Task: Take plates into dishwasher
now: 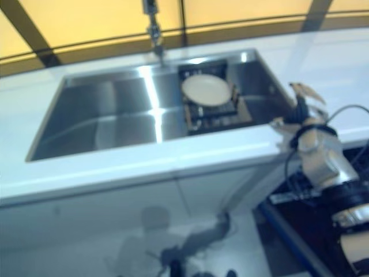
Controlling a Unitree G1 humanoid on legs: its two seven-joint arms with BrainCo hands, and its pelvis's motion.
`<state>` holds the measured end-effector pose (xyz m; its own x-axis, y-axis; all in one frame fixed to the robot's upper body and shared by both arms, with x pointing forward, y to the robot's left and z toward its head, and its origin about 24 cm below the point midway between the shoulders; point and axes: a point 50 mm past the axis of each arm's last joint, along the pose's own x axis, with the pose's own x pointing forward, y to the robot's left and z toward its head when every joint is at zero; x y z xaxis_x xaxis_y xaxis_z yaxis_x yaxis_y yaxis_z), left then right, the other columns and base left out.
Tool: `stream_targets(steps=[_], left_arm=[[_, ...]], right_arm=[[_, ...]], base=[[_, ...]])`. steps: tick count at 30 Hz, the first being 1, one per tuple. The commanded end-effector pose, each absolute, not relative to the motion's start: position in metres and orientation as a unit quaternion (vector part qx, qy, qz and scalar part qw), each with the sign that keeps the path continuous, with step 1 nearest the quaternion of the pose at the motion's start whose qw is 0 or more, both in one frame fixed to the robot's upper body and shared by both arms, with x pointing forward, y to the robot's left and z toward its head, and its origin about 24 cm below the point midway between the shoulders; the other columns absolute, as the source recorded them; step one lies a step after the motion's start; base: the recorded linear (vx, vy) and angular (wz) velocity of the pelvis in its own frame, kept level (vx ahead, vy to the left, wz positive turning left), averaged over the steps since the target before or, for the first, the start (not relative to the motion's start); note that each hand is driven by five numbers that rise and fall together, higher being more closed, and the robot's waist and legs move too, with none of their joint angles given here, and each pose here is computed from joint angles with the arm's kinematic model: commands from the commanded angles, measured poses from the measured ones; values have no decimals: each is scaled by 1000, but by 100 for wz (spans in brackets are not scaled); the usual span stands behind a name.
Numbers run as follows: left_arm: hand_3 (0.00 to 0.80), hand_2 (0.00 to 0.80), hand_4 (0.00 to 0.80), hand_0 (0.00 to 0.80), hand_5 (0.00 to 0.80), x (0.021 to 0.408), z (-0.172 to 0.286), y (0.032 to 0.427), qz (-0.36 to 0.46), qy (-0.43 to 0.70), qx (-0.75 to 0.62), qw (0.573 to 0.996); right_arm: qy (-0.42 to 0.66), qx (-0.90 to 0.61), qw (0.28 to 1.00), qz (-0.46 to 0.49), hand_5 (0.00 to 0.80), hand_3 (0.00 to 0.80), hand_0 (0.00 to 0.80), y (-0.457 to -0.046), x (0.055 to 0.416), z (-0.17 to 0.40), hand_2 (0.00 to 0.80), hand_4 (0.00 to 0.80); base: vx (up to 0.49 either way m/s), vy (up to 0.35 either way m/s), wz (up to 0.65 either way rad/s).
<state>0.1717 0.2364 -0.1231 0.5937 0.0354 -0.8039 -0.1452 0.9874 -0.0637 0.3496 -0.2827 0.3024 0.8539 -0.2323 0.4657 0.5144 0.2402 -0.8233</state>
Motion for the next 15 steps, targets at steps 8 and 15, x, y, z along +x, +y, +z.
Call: stream_targets(steps=[8,15], left_arm=[[0,0,0,0,0,162,-125,244,34,462,-41,885],[0,0,0,0,0,162,-124,247,35,463,-38,885]], right_arm=[[-190,-577,751,-259,0,0,0,-260,348,349,0,0],[-197,-608,724,-259,0,0,0,-252,348,364,0,0]], base=[[62,-15,17],[59,0,15]])
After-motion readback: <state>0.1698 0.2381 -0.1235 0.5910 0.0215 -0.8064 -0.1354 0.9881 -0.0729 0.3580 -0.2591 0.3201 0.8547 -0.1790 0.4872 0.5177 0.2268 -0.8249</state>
